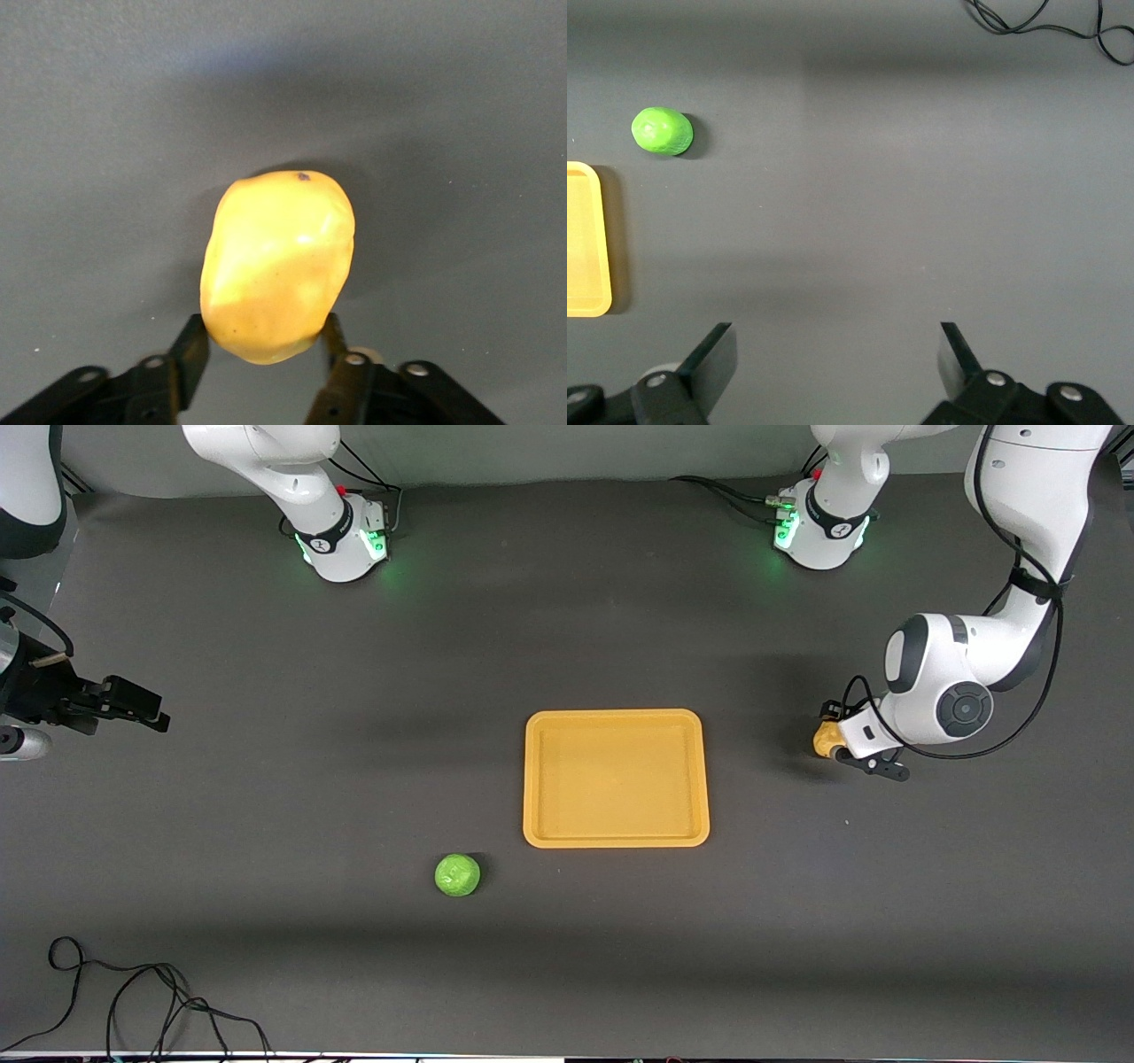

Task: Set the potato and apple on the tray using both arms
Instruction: 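Carry the potato onto the tray while the right gripper reaches the apple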

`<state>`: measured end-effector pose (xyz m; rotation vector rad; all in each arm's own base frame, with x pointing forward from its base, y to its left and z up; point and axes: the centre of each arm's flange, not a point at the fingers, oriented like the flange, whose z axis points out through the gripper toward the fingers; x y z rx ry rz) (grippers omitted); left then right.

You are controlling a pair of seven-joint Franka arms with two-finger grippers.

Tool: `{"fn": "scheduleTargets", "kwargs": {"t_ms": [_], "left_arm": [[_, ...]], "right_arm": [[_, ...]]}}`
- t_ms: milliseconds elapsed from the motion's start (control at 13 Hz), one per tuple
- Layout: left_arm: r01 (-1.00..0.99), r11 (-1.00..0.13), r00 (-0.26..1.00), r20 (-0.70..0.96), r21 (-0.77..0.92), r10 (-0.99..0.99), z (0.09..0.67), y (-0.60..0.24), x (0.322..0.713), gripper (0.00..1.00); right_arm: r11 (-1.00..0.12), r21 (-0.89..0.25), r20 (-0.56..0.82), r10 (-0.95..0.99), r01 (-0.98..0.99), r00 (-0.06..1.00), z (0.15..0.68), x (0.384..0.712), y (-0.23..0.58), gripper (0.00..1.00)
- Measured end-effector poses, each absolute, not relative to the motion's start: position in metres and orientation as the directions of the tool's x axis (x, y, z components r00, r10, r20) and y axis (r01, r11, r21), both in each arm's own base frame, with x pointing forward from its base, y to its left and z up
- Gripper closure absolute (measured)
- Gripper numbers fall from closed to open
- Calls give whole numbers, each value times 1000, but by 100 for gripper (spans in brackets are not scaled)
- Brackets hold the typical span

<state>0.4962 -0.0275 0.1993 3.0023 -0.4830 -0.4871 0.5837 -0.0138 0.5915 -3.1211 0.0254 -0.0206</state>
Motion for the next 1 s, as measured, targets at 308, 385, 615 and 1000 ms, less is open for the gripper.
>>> {"fn": "scheduleTargets", "kwargs": {"t_ms": [308,385,615,1000], "left_arm": [[-253,-957,922,-265,139,-283,222,-35,514,51],[-224,-963,929,-265,152,-258,233,-39,521,51],[-96,-977,962,-235,192,-140,276,-105,546,51],[110,-980,960,-273,168,61,281,-300,534,51]], "right_arm": [[-1000,-28,53,6,8,999,589,596,39,0],[-999,-32,59,3,5,998,588,601,63,0],[-998,-46,67,-36,-33,997,577,622,134,0],[-989,-62,38,-137,-135,990,527,632,291,0]]}}
